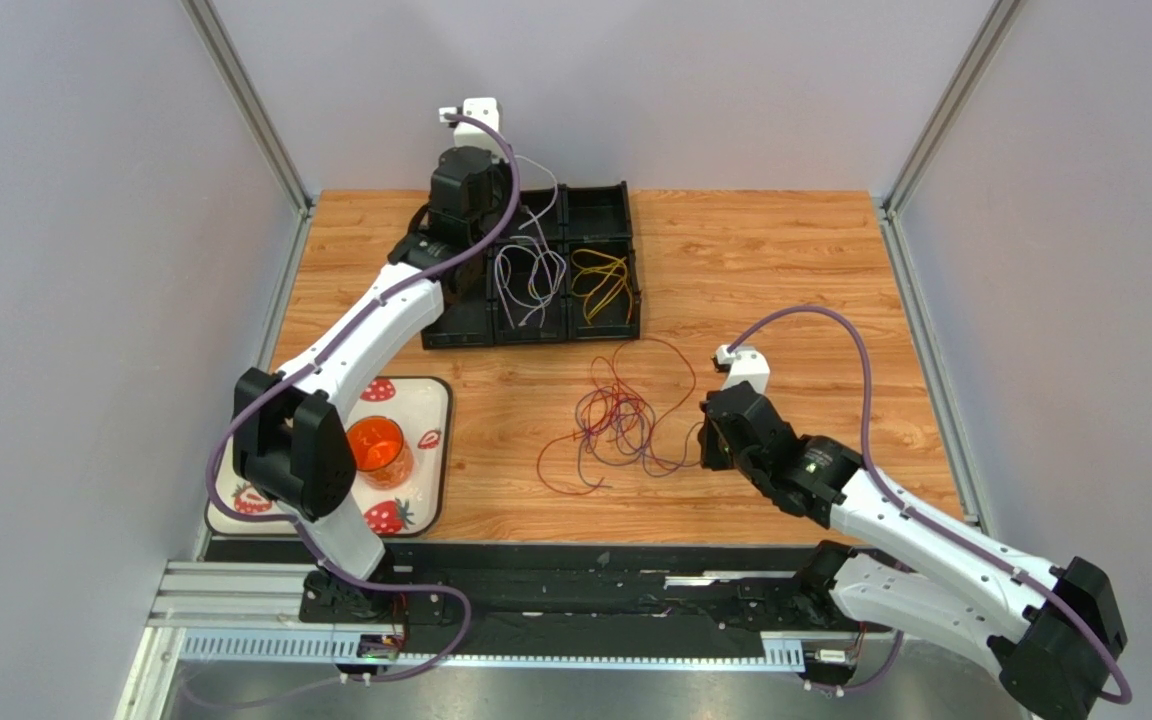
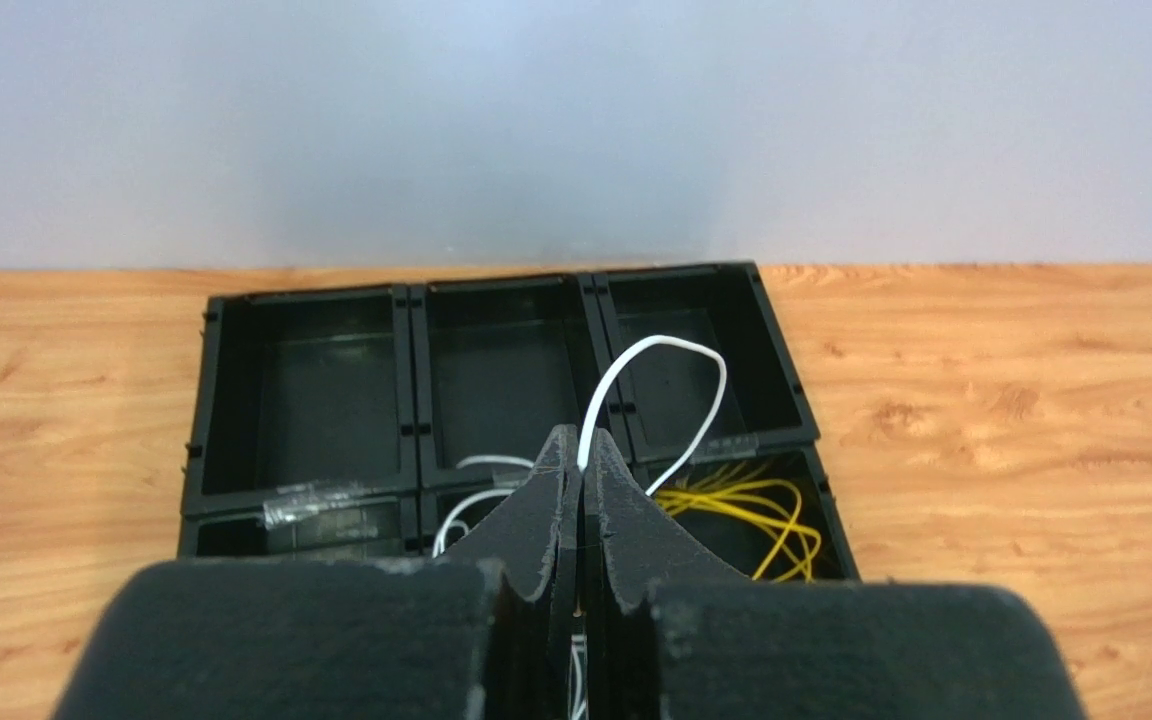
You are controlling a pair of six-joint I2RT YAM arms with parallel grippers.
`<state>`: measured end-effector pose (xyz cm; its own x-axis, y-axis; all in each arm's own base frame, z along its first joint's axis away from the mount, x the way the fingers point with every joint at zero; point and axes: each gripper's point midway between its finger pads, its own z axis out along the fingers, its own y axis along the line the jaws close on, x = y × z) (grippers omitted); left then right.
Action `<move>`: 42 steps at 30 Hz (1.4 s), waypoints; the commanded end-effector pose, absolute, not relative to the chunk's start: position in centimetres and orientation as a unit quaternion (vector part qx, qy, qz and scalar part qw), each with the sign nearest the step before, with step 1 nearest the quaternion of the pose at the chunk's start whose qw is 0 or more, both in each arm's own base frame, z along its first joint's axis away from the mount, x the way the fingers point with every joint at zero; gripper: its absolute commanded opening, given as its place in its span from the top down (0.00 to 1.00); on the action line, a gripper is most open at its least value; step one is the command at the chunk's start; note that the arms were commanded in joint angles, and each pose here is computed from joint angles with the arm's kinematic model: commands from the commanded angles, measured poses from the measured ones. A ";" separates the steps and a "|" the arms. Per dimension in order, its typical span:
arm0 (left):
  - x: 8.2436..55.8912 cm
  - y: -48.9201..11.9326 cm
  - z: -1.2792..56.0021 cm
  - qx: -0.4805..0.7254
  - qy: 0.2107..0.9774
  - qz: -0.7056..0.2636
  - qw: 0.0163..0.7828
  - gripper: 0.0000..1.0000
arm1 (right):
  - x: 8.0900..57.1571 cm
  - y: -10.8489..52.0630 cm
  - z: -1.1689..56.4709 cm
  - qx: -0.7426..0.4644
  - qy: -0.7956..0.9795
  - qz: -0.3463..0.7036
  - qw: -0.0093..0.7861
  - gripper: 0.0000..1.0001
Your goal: Untangle the cables
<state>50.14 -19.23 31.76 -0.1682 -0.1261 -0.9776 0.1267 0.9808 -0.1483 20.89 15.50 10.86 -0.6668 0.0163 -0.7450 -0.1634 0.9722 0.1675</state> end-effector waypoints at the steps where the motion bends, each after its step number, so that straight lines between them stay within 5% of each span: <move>1: 51.5 -18.7 36.3 -0.020 0.720 -0.127 0.682 1.00 | 21.4 16.2 11.6 -0.033 0.899 0.129 0.418 1.00; 16: 54.7 -19.1 31.1 -0.014 0.749 -0.119 0.652 1.00 | 21.6 16.5 11.2 -0.039 0.902 0.122 0.411 1.00; 42: 51.8 -18.4 15.8 -0.075 0.844 -0.111 0.519 1.00 | 21.8 16.8 11.0 -0.043 0.905 0.119 0.406 1.00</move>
<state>51.37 -18.44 17.10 -0.4238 -0.2250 -0.8774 0.0140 0.9669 -0.2547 20.80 15.75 9.33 -0.7020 -0.0178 -0.7119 -0.1664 0.9761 0.1397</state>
